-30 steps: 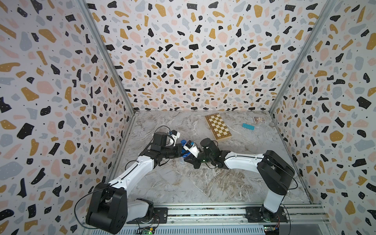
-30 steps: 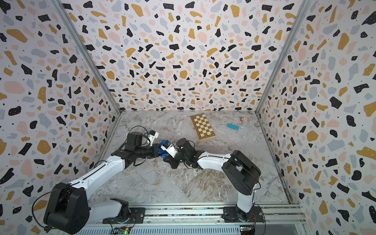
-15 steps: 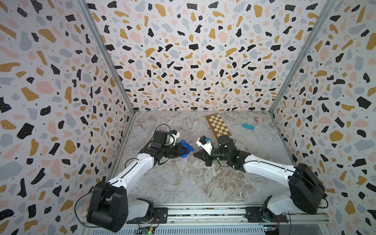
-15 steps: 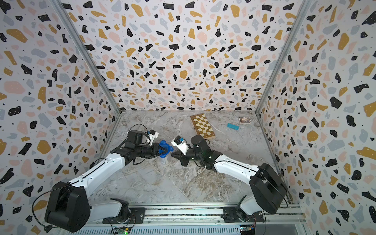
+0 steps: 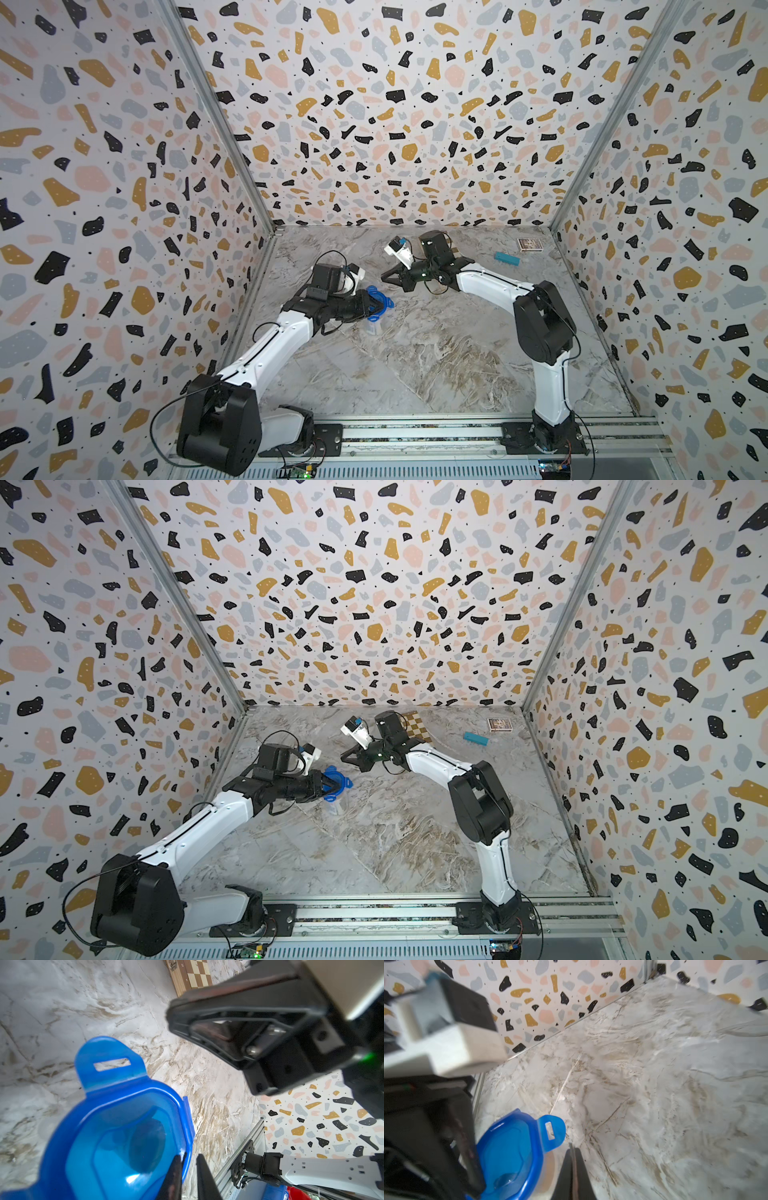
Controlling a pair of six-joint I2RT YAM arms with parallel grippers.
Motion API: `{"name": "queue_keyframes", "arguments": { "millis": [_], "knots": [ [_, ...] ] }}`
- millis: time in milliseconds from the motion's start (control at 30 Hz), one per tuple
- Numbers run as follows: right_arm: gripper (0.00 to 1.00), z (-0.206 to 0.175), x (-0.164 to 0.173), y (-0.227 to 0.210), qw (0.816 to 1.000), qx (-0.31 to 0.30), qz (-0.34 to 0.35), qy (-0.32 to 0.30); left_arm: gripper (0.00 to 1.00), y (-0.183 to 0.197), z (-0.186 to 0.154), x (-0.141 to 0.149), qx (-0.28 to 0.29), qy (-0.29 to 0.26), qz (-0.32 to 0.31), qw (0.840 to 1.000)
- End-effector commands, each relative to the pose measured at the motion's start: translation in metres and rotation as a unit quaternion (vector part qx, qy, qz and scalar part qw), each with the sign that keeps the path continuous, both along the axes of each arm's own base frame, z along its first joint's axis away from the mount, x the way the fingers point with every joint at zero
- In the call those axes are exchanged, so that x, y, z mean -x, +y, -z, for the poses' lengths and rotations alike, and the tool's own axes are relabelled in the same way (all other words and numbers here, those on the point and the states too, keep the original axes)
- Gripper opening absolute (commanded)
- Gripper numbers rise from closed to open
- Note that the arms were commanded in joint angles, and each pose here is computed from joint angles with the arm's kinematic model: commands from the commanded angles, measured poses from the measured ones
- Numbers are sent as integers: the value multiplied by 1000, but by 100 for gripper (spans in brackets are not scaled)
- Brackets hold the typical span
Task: Pack away toiletry kits
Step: Close the fastener on the container.
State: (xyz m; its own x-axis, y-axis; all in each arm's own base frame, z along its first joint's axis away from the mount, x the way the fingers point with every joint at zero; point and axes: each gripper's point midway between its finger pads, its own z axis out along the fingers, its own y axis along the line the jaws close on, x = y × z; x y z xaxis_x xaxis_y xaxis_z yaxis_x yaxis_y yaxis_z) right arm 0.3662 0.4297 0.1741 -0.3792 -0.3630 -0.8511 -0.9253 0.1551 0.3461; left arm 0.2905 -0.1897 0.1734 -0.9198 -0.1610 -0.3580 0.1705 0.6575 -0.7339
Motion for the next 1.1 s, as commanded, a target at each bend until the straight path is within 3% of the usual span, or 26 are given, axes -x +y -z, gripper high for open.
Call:
{"name": "queue_keyframes", "arguments": {
  "millis": [0, 200, 400, 633, 1067],
  "knots": [
    [0, -25, 13, 8, 998, -28, -60, -10, 25, 11, -21, -3, -19, -21, -23, 999],
    [0, -27, 5, 24, 994, -56, -87, -28, 22, 23, -8, 2, -56, -1, -36, 998],
    [0, -31, -7, 36, 991, -71, -96, -55, 0, 32, 25, 1, -83, 57, -44, 994],
    [0, -29, -1, 43, 985, -80, -145, -49, 0, 32, 45, 3, -89, 89, -44, 991],
    [0, 10, 53, 35, 976, -53, -209, 18, 0, 46, 65, 13, -126, 115, -57, 984]
  ]
}}
